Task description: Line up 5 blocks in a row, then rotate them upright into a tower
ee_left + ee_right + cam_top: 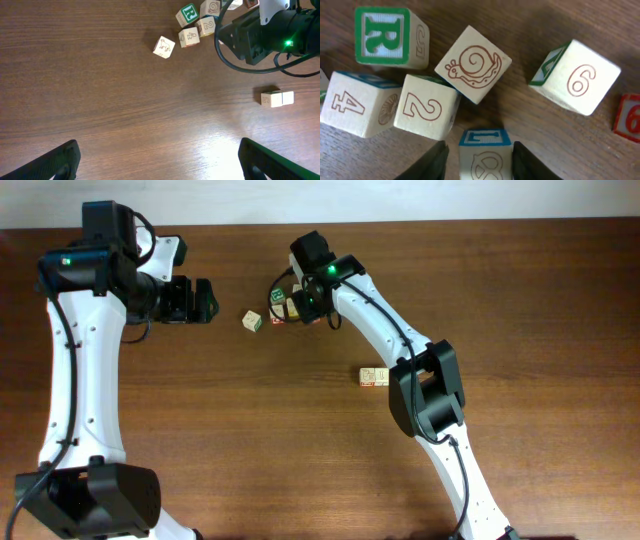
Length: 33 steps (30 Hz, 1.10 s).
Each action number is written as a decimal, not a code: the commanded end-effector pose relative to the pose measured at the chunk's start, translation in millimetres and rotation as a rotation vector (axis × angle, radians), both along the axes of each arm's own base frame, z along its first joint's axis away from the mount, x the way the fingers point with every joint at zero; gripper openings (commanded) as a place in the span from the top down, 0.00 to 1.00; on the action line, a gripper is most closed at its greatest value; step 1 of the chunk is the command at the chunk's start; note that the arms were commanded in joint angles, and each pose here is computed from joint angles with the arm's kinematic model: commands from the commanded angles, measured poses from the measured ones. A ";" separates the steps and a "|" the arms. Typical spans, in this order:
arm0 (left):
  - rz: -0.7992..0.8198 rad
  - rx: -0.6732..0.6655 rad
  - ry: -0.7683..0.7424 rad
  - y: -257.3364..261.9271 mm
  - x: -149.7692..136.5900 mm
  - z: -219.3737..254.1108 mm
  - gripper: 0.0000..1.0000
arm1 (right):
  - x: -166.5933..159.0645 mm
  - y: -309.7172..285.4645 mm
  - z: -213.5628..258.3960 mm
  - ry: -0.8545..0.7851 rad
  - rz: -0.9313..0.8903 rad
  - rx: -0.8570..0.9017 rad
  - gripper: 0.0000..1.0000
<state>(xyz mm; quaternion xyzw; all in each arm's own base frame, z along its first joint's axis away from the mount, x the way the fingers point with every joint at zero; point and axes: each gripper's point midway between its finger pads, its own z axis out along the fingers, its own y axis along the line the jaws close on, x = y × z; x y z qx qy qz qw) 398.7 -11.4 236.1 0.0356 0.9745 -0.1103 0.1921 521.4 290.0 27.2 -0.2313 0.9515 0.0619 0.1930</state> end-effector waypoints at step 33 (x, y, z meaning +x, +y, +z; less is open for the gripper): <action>0.016 -0.005 -0.007 2.1 3.4 3.0 0.01 | -156.3 -71.3 -12.0 0.692 -0.302 -0.258 0.76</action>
